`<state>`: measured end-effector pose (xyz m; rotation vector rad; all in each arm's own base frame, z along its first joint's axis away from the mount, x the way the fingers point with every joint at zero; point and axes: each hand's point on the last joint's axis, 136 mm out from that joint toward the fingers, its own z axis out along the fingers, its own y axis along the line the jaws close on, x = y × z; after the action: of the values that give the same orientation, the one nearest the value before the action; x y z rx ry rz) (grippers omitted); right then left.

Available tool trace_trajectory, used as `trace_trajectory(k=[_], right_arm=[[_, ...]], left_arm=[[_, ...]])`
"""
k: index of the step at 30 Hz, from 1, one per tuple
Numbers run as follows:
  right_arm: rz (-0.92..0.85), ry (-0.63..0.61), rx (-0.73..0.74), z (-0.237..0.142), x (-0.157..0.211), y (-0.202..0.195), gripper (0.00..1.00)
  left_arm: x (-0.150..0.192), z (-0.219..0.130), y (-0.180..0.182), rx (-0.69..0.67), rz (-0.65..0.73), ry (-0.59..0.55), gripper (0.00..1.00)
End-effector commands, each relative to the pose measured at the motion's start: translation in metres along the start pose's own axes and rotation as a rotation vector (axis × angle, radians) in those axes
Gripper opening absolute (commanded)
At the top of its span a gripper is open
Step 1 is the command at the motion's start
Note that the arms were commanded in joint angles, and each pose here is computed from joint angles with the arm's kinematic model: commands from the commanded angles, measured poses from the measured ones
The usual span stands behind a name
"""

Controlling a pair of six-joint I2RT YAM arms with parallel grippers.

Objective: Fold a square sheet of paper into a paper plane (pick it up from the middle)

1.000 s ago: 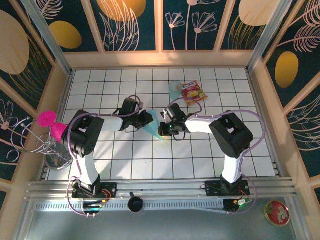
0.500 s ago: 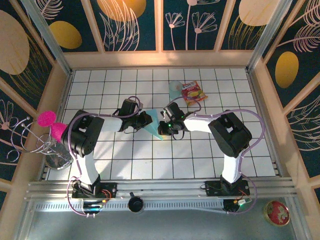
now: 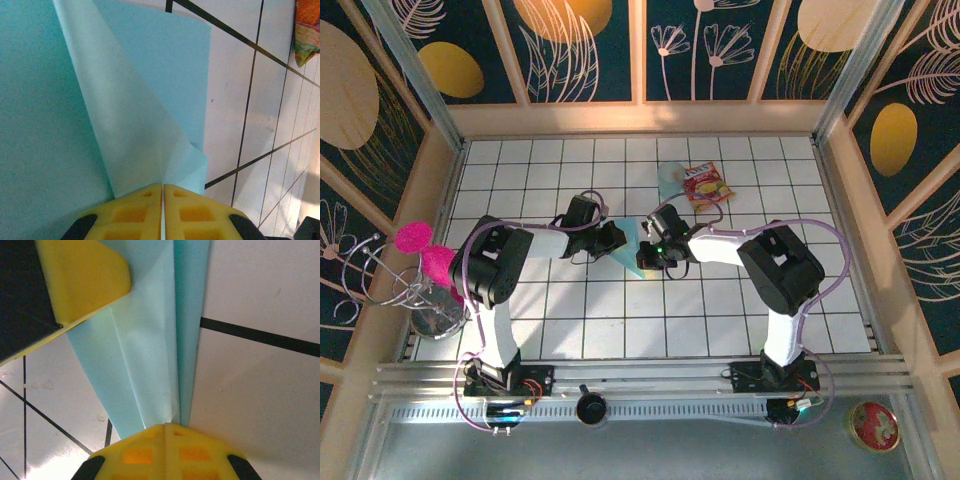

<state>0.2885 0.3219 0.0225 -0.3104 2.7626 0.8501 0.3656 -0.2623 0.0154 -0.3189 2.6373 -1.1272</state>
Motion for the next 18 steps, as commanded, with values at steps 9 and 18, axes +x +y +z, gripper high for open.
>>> trace_trajectory(k=[9,18], right_arm=[[-0.007,-0.090,-0.119,-0.016,-0.024,0.032,0.04],[0.003,-0.010,-0.101,0.007,-0.009,0.019,0.03]], left_arm=[[0.010,0.008,0.038,-0.129,-0.044,0.024,0.10],[0.010,0.006,0.035,-0.119,-0.044,0.025,0.10]])
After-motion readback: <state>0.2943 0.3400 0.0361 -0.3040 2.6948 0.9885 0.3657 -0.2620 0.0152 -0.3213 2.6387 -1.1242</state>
